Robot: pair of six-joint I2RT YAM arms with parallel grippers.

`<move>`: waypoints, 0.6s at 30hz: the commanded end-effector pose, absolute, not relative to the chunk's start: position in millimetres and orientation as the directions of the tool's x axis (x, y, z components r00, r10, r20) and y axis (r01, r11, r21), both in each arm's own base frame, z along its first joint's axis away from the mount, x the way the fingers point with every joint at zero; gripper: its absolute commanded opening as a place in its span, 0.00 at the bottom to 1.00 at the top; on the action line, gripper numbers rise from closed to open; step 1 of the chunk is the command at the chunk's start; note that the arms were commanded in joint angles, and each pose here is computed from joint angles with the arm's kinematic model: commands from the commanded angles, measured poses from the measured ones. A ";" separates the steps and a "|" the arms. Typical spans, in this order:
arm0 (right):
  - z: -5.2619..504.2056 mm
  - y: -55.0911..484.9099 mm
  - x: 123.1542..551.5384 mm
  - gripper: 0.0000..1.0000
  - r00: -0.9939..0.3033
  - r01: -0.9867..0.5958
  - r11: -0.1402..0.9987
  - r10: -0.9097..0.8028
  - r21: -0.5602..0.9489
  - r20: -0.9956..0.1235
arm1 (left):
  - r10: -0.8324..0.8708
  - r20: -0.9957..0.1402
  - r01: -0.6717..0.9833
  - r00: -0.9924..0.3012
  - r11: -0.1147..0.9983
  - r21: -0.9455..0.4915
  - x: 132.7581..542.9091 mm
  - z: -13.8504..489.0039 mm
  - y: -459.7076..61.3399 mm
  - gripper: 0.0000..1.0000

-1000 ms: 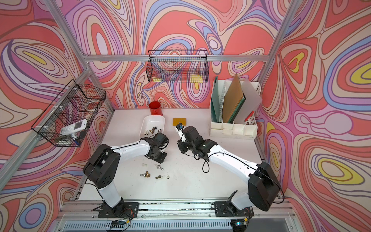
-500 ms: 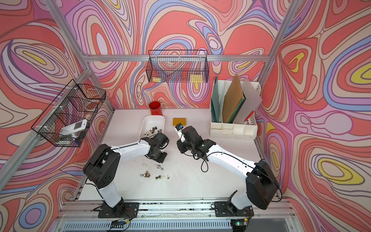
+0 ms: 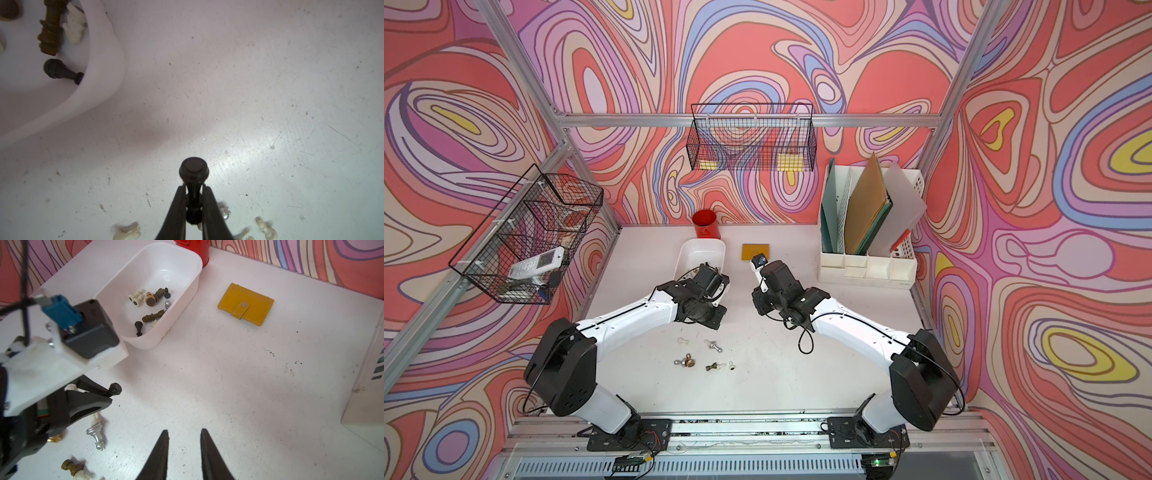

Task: Put the chess pieces into the storage box
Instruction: Pick up the chess piece at the center of the board, then place the chess piece in the storage box.

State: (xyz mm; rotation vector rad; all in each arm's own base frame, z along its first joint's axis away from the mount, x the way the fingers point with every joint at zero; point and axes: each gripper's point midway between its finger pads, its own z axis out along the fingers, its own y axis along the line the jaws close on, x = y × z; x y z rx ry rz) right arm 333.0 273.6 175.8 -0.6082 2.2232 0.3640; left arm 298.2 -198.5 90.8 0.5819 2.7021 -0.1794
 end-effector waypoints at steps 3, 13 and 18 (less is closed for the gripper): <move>194.5 254.2 334.8 0.29 -0.565 -0.457 0.888 -0.243 0.054 -0.789 | 0.356 -0.441 0.419 -0.823 0.907 -0.049 294.6 136.2 -196.7 0.02; 206.0 246.0 332.3 0.30 -0.537 -0.437 0.898 -0.212 0.054 -0.817 | 0.406 -0.426 0.411 -0.809 0.908 0.083 324.7 170.2 -178.0 0.00; 198.0 245.7 332.3 0.30 -0.542 -0.434 0.899 -0.212 0.055 -0.813 | 0.355 -0.407 0.361 -0.841 0.930 0.064 356.8 173.5 -164.2 0.00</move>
